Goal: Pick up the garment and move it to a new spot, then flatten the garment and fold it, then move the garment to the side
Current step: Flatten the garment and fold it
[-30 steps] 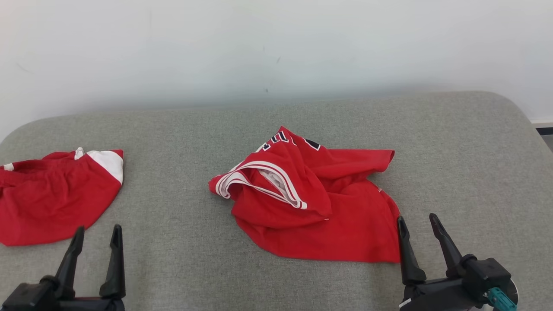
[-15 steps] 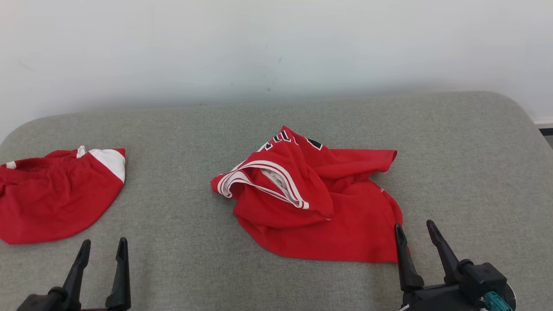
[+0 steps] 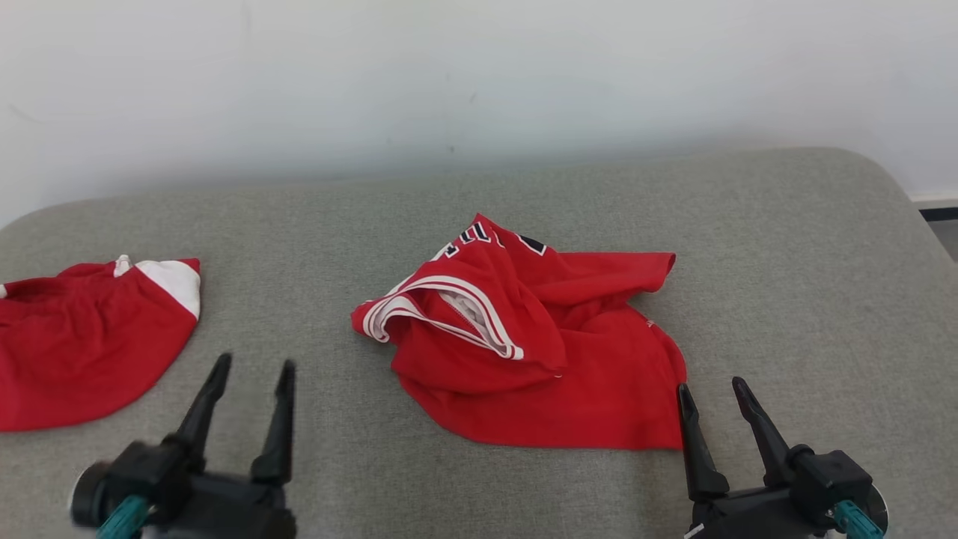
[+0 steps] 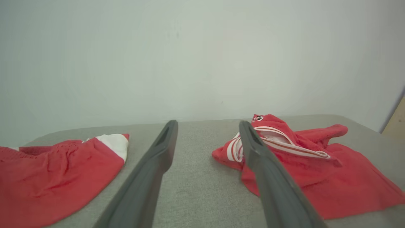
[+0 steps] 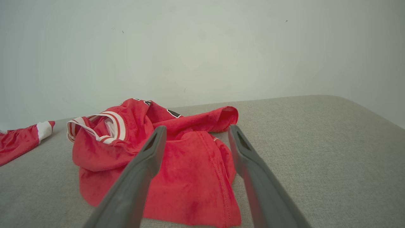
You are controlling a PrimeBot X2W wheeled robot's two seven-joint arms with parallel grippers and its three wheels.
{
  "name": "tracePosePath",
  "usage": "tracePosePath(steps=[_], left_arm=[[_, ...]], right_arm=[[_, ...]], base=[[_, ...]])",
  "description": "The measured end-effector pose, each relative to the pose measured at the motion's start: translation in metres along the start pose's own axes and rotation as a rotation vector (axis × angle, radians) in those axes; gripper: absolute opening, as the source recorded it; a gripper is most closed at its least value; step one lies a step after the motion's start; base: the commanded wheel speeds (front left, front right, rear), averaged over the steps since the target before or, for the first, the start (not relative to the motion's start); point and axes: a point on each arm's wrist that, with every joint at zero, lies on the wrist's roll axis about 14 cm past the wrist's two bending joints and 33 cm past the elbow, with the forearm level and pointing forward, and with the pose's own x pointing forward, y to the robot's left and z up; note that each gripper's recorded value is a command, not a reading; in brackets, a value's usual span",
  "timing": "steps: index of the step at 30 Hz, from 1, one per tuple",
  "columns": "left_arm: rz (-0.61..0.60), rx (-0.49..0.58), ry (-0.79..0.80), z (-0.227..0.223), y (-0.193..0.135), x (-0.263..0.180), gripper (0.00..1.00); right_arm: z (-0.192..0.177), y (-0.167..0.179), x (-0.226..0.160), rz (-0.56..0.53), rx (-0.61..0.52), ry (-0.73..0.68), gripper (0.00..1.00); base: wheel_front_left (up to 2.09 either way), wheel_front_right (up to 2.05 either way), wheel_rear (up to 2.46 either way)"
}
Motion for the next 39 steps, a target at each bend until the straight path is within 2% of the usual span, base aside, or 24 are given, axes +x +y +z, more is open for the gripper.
tracePosePath(steps=[8,10,18,25,34,35,36,39], left_arm=[[-0.274,0.024,-0.053,0.016,-0.077,0.057,1.00],[-0.309,0.027,-0.052,0.016,-0.087,0.062,1.00],[-0.539,0.046,0.042,-0.012,-0.149,0.079,1.00],[-0.668,0.077,0.203,-0.062,-0.177,0.068,1.00],[-0.712,0.167,0.381,-0.118,-0.173,0.071,1.00],[-0.714,0.164,0.393,-0.122,-0.173,0.070,0.44],[-0.716,0.163,0.402,-0.125,-0.174,0.070,0.00],[-0.708,0.164,0.416,-0.129,-0.172,0.072,0.00]], right_arm=[[0.001,-0.010,0.001,-0.030,0.007,-0.005,1.00],[0.002,-0.013,0.001,-0.039,0.006,-0.006,1.00],[-0.004,-0.037,-0.008,-0.117,0.015,0.012,1.00],[-0.006,-0.054,-0.018,-0.176,0.025,0.019,1.00],[-0.003,-0.070,-0.022,-0.227,0.020,0.013,1.00],[-0.003,-0.071,-0.023,-0.232,0.020,0.013,1.00],[-0.003,-0.072,-0.023,-0.235,0.019,0.015,1.00],[-0.004,-0.074,-0.024,-0.242,0.018,0.015,1.00]], base=[[0.00,0.00,0.00],[0.00,0.00,0.00],[0.00,0.00,0.00],[0.00,0.00,0.00],[0.00,0.00,0.00],[0.00,0.00,0.00],[0.00,0.00,0.00],[0.00,0.00,0.00]])
